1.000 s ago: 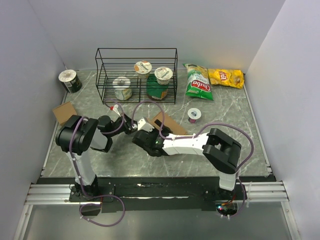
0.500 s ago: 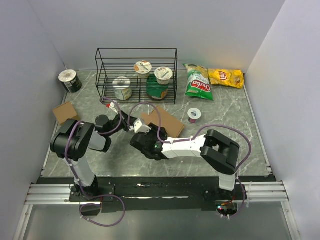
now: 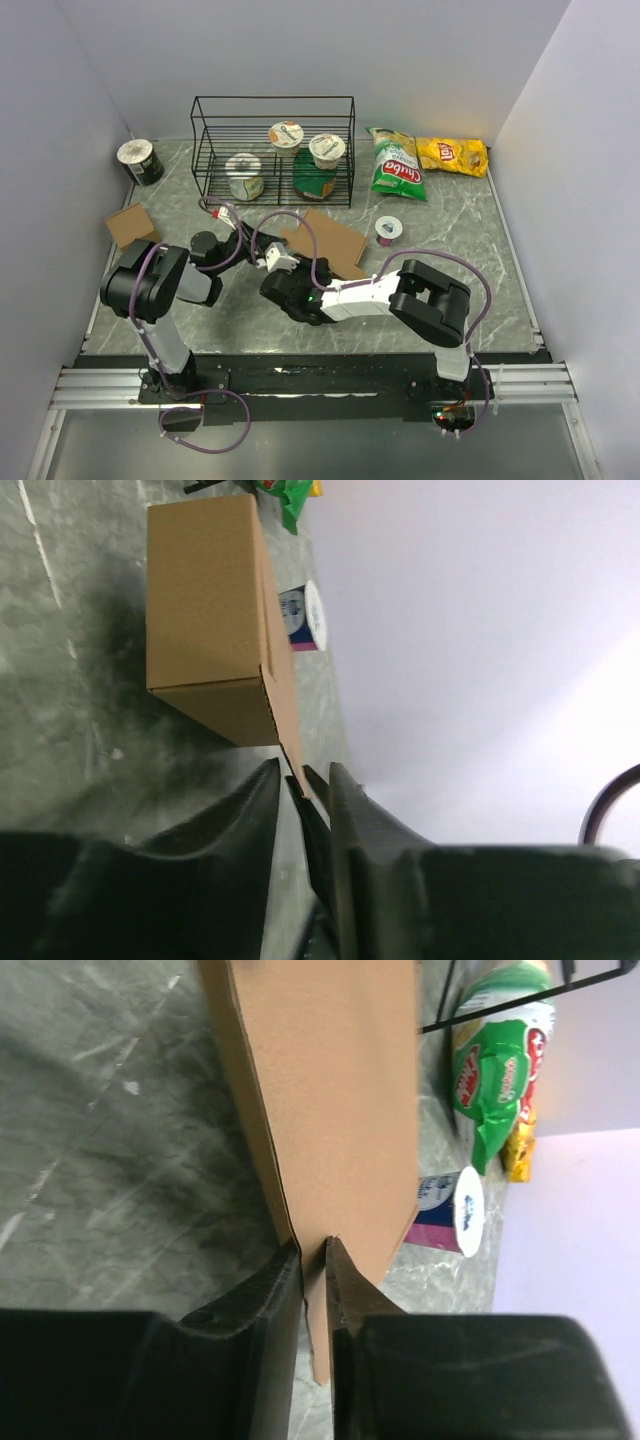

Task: Fold the paper box

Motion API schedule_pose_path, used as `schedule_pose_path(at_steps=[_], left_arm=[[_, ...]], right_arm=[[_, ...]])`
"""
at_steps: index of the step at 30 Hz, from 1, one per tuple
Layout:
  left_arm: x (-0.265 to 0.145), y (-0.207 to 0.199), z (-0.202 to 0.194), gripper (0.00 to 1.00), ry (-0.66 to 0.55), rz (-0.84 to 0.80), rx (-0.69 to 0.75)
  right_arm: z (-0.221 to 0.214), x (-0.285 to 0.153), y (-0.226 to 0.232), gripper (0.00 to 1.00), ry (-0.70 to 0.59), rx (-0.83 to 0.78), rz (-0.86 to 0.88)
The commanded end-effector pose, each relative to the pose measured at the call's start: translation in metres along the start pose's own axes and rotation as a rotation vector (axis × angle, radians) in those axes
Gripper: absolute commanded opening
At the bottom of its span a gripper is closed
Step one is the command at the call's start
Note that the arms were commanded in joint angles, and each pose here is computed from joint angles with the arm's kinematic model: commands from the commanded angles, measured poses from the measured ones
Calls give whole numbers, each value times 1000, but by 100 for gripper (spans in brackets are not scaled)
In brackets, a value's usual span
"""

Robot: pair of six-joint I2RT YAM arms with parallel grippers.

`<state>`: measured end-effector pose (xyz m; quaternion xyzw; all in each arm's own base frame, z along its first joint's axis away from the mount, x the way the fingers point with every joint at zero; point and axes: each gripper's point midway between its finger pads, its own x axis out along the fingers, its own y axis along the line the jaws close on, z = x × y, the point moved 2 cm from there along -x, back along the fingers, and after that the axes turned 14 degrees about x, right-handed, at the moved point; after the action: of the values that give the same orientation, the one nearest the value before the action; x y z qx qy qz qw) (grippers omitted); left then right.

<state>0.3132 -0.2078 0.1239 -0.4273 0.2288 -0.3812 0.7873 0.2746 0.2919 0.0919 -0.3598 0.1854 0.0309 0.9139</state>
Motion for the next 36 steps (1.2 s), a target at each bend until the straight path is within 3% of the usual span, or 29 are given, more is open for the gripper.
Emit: schedule_pose_path(at_steps=[1, 2, 5, 11, 15, 21, 30, 36], left_arm=[[-6, -49, 25, 43, -100, -178, 134], [-6, -51, 26, 49, -105, -183, 142], [-10, -57, 33, 96, -125, -185, 174], [-23, -50, 56, 96, -179, -78, 265], [-34, -48, 73, 96, -209, -4, 379], [-50, -31, 83, 96, -240, 67, 424], [-58, -30, 83, 96, -258, 75, 485], [-57, -32, 74, 96, -209, 25, 575]], right_arm=[[19, -9, -24, 17, -55, 52, -55], [22, -11, -27, 13, -60, 52, -45], [29, -15, -33, 10, -75, 46, -15], [42, -26, -44, 10, -94, 15, 67], [46, -39, -42, 11, -76, 17, 221], [51, -58, -48, 14, -10, 23, 441], [61, -74, -67, 14, 49, 83, 704], [58, -74, -67, 15, 96, 37, 859]])
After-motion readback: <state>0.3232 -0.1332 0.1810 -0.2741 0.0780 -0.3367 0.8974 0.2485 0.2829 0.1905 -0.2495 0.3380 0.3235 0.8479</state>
